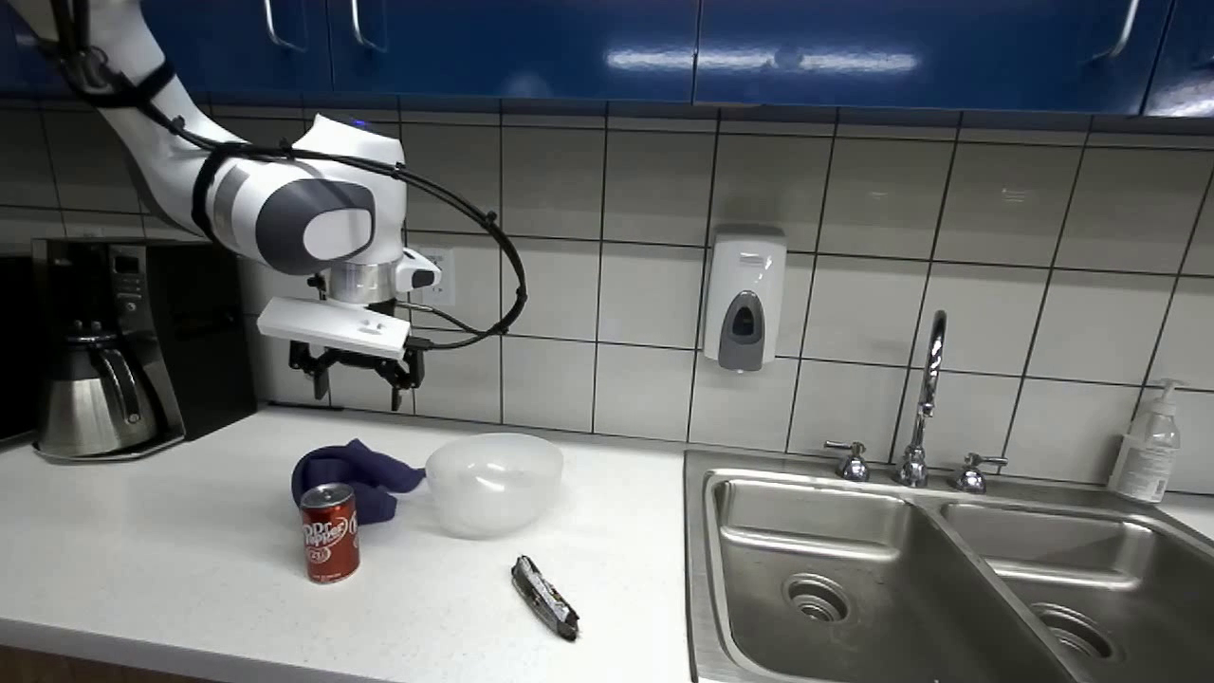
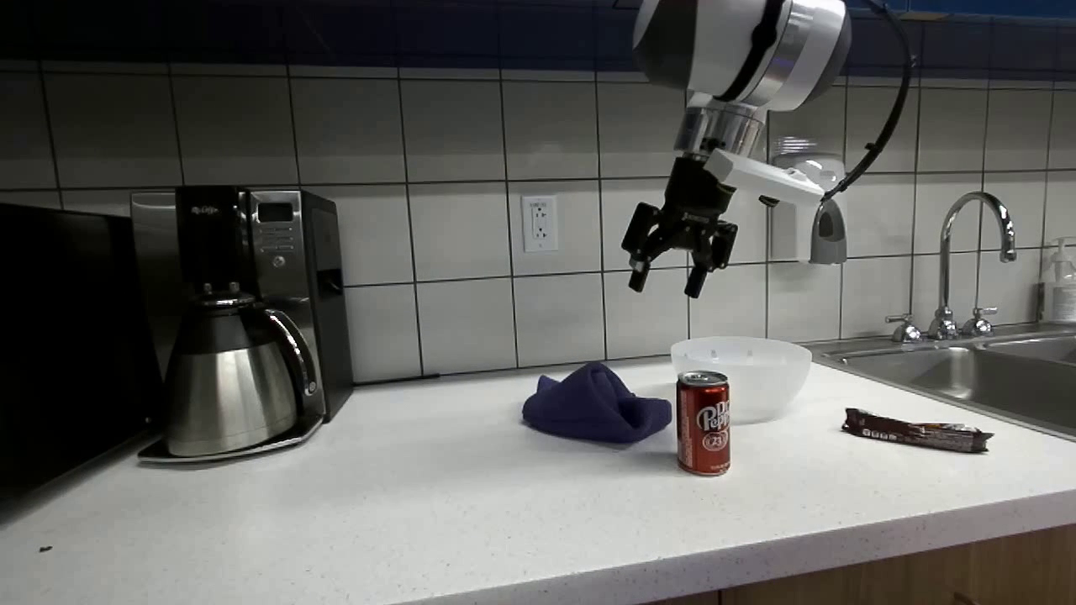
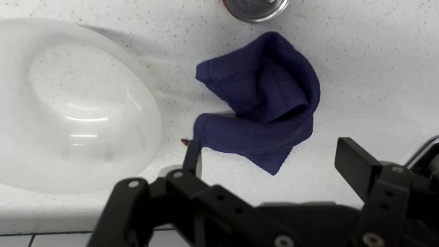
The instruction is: Remove the towel from the bowl
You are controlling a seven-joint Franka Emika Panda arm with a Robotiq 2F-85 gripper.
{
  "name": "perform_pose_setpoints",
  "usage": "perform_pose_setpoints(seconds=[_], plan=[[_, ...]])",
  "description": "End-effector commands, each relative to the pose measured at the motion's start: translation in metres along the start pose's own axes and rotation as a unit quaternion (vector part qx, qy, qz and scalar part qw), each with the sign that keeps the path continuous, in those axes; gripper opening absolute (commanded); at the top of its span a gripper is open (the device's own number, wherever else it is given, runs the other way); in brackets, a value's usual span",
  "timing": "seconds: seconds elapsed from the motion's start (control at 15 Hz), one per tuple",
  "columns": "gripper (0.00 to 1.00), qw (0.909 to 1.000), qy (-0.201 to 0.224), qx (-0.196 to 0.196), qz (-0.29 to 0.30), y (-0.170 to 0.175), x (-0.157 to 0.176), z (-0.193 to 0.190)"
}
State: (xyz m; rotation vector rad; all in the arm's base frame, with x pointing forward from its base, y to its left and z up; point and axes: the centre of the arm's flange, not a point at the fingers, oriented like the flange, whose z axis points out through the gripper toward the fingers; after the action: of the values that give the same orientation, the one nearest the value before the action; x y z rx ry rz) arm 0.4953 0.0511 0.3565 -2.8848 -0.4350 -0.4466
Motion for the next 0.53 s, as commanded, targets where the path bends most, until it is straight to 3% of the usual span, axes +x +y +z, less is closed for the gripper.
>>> perform_pose_setpoints(seconds=[0.0,0.27,0.33,0.47], plan=[[1.00,0.9996,-0.026,-0.013,0.005,0.005,-0.034,-0.036],[1.00,0.9973,-0.058,-0.046,0.001,0.020,-0.054,-0.052],[1.00,0.9984,-0.044,-0.035,-0.003,0.020,-0.039,-0.031],[1.00,0.9979,-0.051,-0.041,-0.001,0.025,-0.045,-0.038]])
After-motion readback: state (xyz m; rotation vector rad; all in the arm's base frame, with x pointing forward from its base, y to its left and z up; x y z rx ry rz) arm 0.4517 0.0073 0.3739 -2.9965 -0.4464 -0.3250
